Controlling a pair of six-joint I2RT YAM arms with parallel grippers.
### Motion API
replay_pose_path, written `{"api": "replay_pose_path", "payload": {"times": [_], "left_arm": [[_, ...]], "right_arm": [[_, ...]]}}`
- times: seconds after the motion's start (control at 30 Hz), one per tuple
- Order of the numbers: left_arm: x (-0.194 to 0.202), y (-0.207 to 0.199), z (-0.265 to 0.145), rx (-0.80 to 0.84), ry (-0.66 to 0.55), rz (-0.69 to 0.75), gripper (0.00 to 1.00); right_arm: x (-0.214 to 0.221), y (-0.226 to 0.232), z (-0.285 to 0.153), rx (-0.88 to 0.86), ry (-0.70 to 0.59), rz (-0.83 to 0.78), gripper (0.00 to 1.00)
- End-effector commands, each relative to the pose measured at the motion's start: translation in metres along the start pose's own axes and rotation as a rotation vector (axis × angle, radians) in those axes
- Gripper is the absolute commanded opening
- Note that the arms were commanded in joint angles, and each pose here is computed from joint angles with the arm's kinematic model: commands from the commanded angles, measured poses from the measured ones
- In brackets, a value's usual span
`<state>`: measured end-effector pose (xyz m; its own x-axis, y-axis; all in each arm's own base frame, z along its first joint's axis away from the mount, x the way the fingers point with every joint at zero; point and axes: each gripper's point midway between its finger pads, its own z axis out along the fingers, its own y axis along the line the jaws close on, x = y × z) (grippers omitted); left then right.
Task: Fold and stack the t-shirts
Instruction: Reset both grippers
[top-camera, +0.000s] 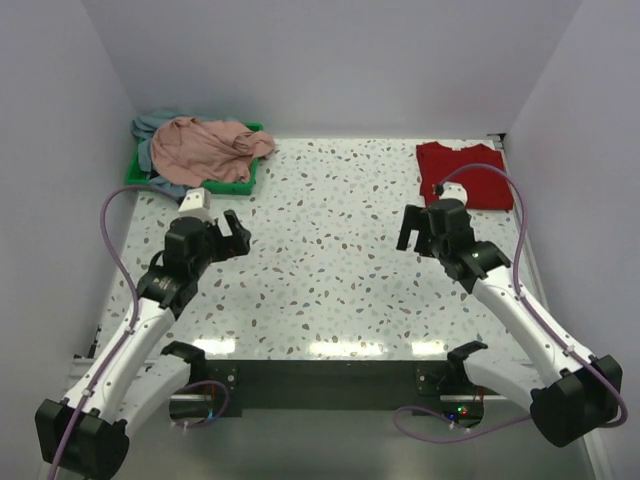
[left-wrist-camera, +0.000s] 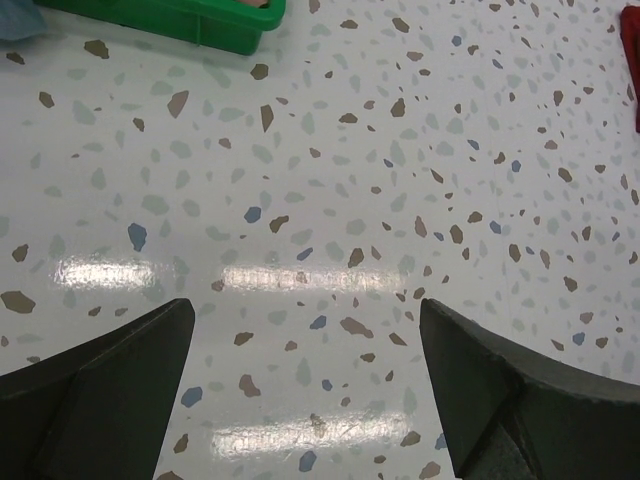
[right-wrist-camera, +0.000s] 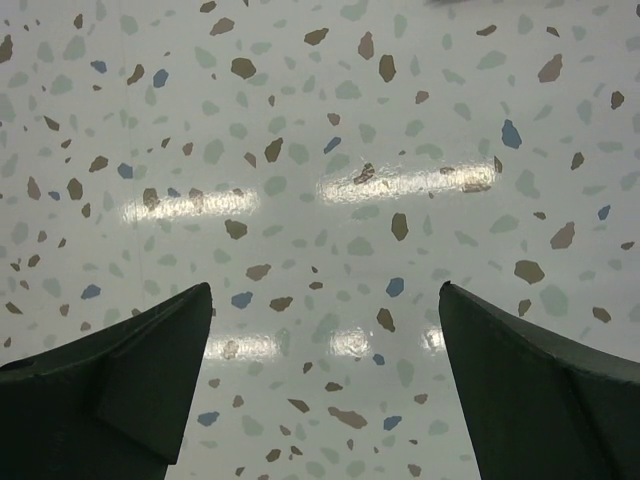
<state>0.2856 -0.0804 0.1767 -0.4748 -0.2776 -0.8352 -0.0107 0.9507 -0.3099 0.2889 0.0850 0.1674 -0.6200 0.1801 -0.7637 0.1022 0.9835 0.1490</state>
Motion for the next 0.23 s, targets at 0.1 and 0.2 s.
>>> {"api": "replay_pose_path", "payload": {"times": [0.1, 0.2], "left_arm": [[-0.0221, -0.0049, -0.0073, 0.029, -0.098, 0.002, 1.0], [-0.025, -0.0019, -0.009, 0.011, -0.109, -0.002, 1.0]], "right_arm": [[0.0015, -0.0072, -0.0106, 0.018, -0.006, 0.008, 0.99], [0.0011, -0.0115, -0.0131, 0.037, -0.016, 0.021, 0.99]]}}
